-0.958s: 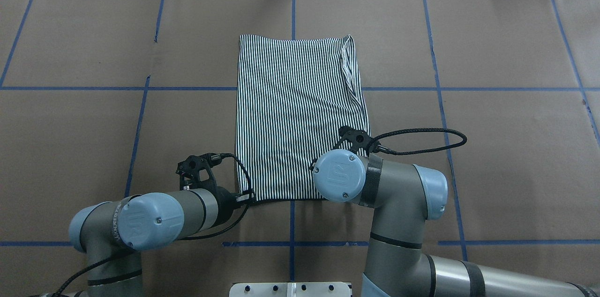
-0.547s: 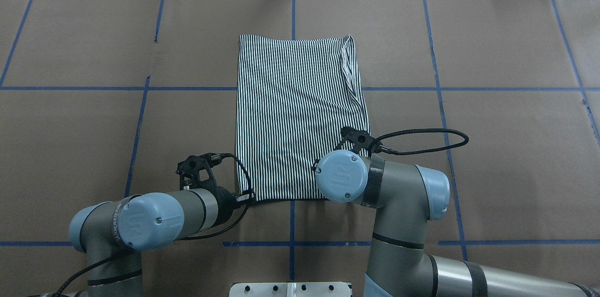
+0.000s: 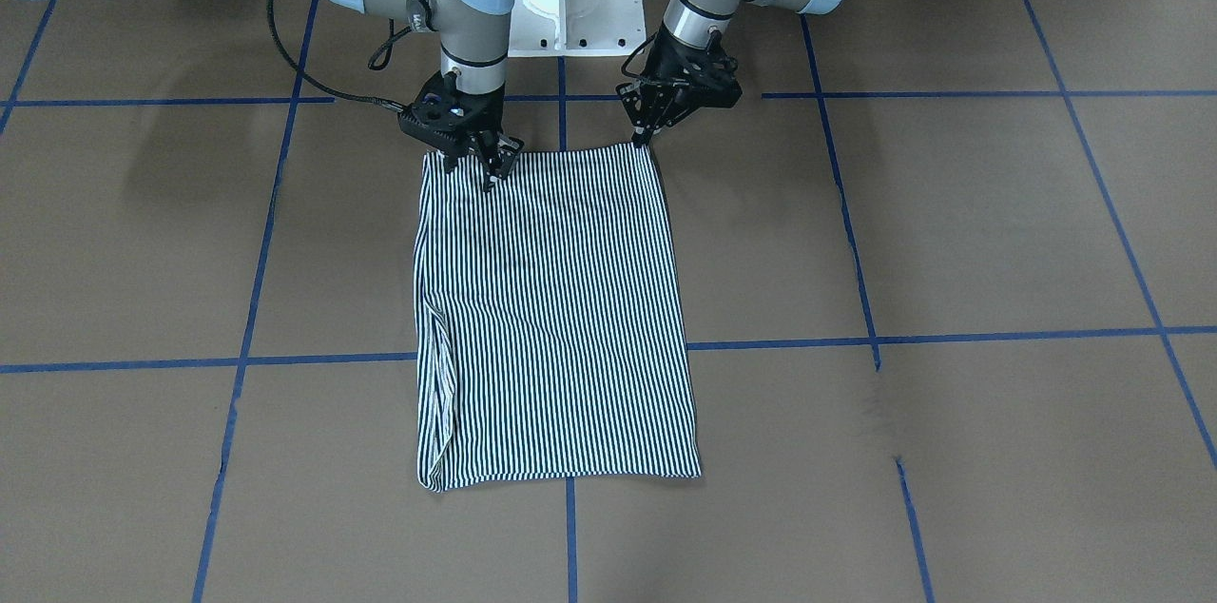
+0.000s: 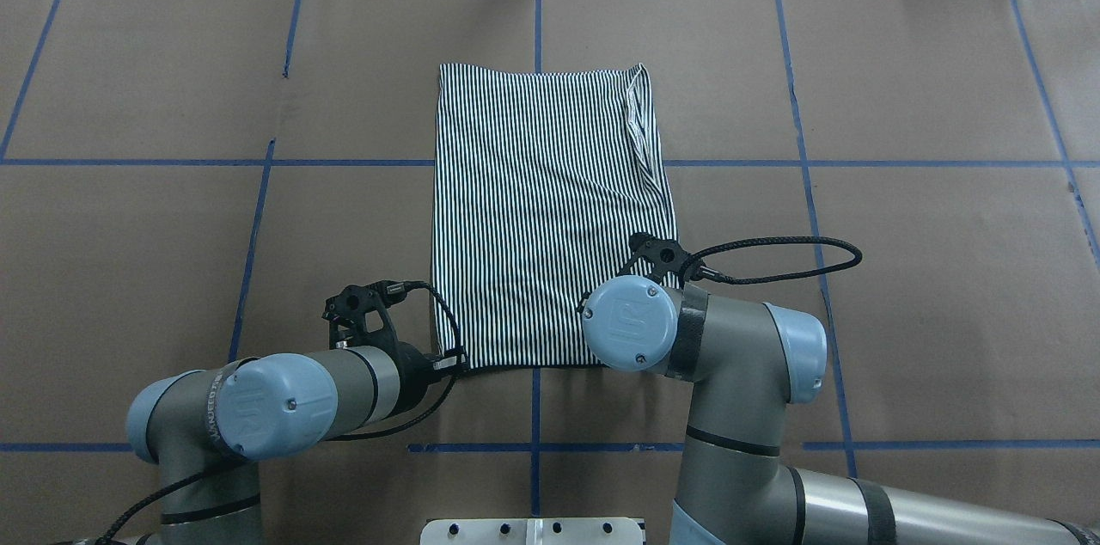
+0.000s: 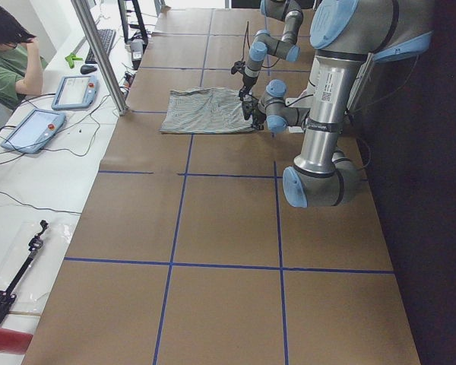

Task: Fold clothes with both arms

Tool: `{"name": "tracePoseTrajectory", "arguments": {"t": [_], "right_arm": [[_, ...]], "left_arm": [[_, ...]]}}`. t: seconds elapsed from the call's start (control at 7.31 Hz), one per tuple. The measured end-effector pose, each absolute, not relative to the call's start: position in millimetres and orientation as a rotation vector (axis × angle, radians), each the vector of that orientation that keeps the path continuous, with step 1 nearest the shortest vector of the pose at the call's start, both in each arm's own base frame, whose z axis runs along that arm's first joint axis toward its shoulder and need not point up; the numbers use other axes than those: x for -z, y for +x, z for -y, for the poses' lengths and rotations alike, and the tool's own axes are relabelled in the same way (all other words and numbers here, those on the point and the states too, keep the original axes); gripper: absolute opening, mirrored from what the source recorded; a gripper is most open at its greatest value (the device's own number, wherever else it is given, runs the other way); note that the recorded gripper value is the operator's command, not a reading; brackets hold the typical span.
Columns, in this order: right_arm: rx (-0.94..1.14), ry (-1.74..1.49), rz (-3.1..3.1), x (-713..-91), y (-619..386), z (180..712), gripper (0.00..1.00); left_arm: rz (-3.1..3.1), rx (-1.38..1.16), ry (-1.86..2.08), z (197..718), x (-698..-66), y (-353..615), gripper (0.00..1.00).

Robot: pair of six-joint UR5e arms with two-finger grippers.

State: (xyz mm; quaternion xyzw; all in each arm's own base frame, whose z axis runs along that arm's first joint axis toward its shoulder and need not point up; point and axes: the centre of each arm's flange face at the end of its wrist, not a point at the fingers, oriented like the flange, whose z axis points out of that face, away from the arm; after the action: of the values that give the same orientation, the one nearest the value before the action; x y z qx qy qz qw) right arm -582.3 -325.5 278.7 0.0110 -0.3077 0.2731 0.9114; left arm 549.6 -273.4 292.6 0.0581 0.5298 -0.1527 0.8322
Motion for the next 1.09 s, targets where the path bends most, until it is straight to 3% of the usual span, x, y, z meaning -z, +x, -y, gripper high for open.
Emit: {"name": "tracePoseTrajectory", "arguments": {"t": [0.41,0.55,0.68,1.09], "right_arm": [[-0.564,0.024,0.631,-280.2,-583.0,324.8,0.63],[-0.564,0.023,0.630,-280.9,-583.1,324.4,0.51],[-0.566,0.022,0.630,-281.3,-583.1,324.3,0.04],[-0.580,0.021,0.642,-274.6,-583.1,324.4,0.00]], "left_arm": [[-1.124,0.322,0.122,272.7,-292.4,550.0,0.00],[-1.124,0.322,0.121,272.8,-292.4,550.1,0.00],[-1.123,0.322,0.121,272.8,-292.6,550.1,0.00],[-1.123,0.322,0.121,273.0,-292.5,549.9,0.00]]}}
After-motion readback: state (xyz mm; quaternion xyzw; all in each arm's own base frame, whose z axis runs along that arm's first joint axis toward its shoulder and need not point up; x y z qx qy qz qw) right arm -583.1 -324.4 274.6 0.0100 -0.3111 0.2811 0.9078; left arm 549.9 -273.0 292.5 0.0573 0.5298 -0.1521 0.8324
